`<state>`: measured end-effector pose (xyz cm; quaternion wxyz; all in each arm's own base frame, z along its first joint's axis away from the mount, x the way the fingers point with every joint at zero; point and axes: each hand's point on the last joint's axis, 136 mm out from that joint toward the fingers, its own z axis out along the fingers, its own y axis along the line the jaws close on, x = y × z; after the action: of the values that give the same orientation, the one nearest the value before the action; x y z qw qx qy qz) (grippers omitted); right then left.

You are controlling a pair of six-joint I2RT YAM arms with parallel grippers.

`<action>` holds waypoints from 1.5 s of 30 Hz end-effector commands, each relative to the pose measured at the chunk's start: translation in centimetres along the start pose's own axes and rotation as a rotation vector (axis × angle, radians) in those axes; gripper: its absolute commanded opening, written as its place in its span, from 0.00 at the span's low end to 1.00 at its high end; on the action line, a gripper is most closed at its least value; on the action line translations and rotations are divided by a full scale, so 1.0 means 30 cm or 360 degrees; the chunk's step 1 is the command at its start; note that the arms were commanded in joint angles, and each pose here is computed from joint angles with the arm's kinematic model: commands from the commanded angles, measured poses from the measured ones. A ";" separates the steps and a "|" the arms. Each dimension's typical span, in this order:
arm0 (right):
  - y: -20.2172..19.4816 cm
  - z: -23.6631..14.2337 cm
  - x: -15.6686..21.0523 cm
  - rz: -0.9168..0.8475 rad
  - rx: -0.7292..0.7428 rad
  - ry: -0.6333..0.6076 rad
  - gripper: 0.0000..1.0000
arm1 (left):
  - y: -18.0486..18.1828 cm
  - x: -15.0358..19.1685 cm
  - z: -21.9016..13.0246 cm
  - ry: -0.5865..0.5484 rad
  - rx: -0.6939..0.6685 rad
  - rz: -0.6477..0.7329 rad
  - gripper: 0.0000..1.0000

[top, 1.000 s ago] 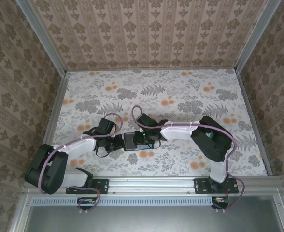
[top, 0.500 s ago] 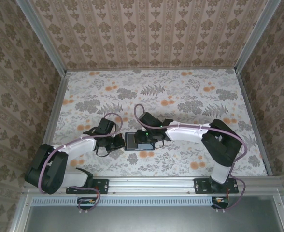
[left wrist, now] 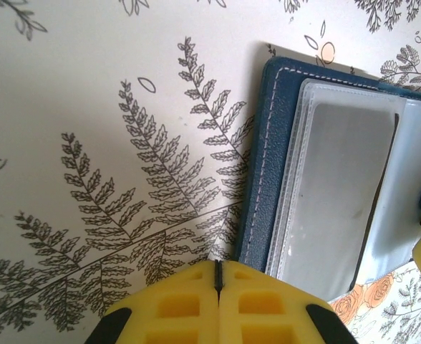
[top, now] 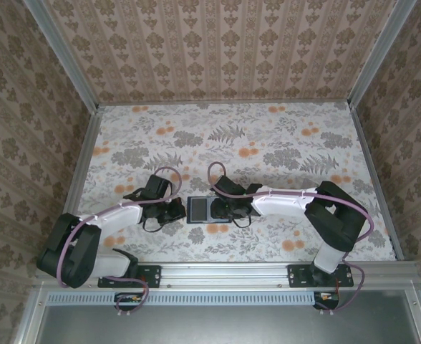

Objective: Put the credit cards into the card holder
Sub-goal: Flip over the card slot in the card holder.

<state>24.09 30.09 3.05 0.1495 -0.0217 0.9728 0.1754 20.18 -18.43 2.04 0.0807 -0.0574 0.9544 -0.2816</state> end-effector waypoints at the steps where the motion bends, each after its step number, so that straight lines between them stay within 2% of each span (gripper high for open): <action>1: -0.015 0.012 0.019 0.0044 0.0047 0.0028 0.45 | -0.018 -0.008 -0.001 0.0012 0.0024 -0.0031 0.00; 4: 0.008 0.024 0.017 0.0019 0.0012 0.0037 0.44 | -0.016 -0.007 0.004 0.0005 0.0032 -0.0040 0.00; 9: 0.135 0.049 0.011 0.0002 -0.0273 0.0077 0.40 | -0.023 -0.004 0.010 0.0018 0.0056 -0.0051 0.00; 16: 0.252 0.057 -0.033 -0.0028 -0.0459 0.0072 0.34 | -0.030 -0.011 0.006 0.0011 0.0060 -0.0056 0.00; 24: 0.381 -0.017 -0.101 -0.0134 -0.0731 -0.0029 0.30 | -0.034 -0.027 -0.012 -0.0022 0.0062 -0.0057 0.00; 29: 0.466 -0.088 -0.131 -0.0207 -0.0923 -0.0068 0.30 | -0.042 -0.067 -0.035 -0.0056 0.0160 -0.0137 0.00; 32: 0.398 -0.125 -0.151 -0.0209 -0.0760 -0.0136 0.31 | -0.052 -0.078 -0.049 -0.0057 0.0185 -0.0137 0.00; 35: 0.246 -0.145 -0.167 -0.0124 -0.0493 -0.0201 0.39 | -0.059 -0.083 -0.061 -0.0069 0.0183 -0.0110 0.00; 38: 0.099 -0.122 -0.134 -0.0007 -0.0347 -0.0161 0.41 | -0.046 -0.086 -0.058 -0.0077 0.0148 -0.0104 0.01; 41: 0.027 -0.086 -0.074 0.0076 -0.0309 -0.0080 0.42 | -0.047 -0.085 -0.055 -0.0071 0.0151 -0.0104 0.02; 45: -0.006 -0.058 -0.026 0.0107 -0.0287 -0.0005 0.44 | -0.041 -0.083 -0.047 -0.0056 0.0136 -0.0098 0.02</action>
<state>25.62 30.37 6.58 0.1715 -0.0164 0.9412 0.2906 22.09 -18.08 3.61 0.0886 -0.0988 0.9378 -0.3208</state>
